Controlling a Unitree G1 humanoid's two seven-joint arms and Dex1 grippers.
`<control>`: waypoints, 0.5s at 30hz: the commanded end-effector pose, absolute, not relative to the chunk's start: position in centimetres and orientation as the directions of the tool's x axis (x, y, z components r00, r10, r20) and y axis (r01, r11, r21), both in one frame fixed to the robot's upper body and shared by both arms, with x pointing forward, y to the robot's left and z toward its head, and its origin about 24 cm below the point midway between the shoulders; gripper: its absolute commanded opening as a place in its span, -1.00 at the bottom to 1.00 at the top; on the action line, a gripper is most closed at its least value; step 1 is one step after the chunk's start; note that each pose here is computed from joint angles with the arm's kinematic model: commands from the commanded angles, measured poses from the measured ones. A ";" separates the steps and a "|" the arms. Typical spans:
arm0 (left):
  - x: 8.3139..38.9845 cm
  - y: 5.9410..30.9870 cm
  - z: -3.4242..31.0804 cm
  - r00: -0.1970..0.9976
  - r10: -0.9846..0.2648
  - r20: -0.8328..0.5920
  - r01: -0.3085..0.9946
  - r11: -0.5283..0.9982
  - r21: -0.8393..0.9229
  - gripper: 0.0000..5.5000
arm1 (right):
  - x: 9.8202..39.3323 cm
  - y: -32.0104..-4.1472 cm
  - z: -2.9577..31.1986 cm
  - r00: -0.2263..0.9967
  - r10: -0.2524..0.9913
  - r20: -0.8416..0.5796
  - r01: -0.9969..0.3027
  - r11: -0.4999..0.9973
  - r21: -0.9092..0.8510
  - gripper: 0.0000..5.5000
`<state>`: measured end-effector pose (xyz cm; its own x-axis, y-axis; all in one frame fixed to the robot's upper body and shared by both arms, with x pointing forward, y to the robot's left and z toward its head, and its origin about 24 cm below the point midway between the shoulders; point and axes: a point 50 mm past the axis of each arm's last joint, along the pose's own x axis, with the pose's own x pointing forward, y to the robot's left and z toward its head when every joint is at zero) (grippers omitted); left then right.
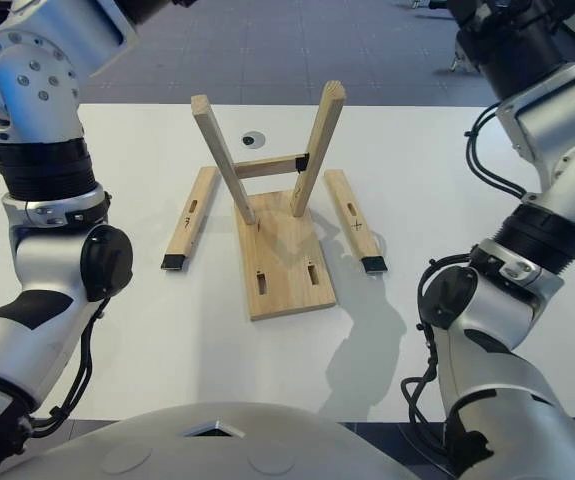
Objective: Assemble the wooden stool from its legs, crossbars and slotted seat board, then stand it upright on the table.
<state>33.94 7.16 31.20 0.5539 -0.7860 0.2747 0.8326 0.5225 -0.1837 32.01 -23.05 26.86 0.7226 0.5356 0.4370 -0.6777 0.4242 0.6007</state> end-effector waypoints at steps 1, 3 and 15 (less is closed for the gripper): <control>33.4 6.1 30.5 0.492 -0.837 0.239 0.865 0.438 -0.245 -0.53 | 32.7 -21.2 27.5 0.624 0.596 0.505 -0.757 0.301 0.580 0.96; 33.1 5.6 30.1 0.460 -0.862 0.211 0.877 0.405 -0.258 -0.53 | 33.0 -20.4 27.6 0.569 0.624 0.536 -0.793 0.245 0.557 0.96; 31.8 4.8 28.7 0.317 -0.938 0.143 0.908 0.256 -0.332 -0.53 | 33.0 -19.3 29.4 0.270 0.649 0.711 -0.923 -0.035 0.382 0.96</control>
<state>32.08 4.87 29.29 0.3305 -0.9292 0.1654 0.9093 0.2665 -0.3195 32.86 -20.10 28.67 0.3026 0.6475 0.6994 -0.9139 -0.0114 0.4059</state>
